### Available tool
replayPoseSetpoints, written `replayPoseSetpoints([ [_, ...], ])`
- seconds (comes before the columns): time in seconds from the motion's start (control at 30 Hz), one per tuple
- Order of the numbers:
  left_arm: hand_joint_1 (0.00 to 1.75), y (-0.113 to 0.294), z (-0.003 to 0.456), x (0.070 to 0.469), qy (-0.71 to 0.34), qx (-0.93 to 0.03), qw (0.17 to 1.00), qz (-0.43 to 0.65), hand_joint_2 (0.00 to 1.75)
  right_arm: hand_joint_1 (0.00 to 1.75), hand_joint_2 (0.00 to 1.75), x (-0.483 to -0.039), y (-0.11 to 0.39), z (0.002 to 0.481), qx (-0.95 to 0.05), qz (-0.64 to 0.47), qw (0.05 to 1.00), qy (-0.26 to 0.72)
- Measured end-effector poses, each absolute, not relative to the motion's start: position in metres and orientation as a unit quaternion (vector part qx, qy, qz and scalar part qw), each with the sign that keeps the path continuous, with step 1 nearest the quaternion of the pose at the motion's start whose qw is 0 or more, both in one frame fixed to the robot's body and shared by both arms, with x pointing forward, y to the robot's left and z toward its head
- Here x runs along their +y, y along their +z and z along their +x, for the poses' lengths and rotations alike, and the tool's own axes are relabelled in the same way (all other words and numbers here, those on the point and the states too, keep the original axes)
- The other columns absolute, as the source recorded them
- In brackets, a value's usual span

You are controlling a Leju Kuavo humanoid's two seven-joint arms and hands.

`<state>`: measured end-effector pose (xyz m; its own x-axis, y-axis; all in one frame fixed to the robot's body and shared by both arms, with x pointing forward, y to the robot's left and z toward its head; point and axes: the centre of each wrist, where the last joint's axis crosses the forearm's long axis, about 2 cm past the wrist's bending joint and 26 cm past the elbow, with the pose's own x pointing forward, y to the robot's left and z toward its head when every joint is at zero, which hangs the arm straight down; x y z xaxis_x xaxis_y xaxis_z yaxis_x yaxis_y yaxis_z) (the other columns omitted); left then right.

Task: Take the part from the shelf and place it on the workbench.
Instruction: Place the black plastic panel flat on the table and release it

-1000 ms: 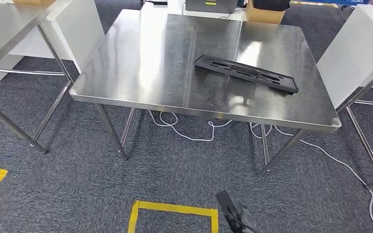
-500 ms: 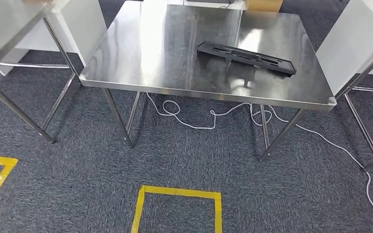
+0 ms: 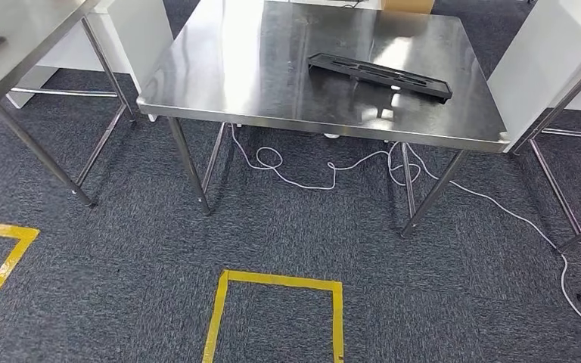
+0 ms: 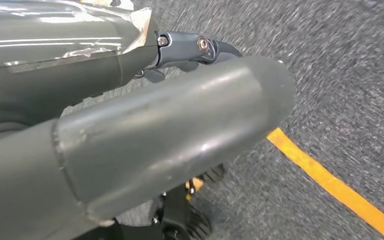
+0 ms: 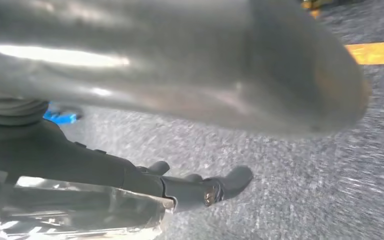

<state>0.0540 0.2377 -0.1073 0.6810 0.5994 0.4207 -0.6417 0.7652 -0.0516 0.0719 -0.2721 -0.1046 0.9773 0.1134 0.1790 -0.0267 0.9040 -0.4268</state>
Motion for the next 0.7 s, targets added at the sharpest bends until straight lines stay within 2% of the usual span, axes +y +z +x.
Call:
replayPoseSetpoints([
  [0.23,0.00,-0.1074,0.0520,0.2363,0.343,-0.199,0.916,0.055,0.00,0.00,0.00,-0.2693,-0.1056,0.0670,-0.109,-0.198,0.974,-0.027],
  [0.7,0.00,-0.1078,0.0473,0.2350,0.346,-0.193,0.917,0.057,0.00,0.00,0.00,-0.2671,-0.1058,0.0667,-0.112,-0.185,0.975,-0.041],
])
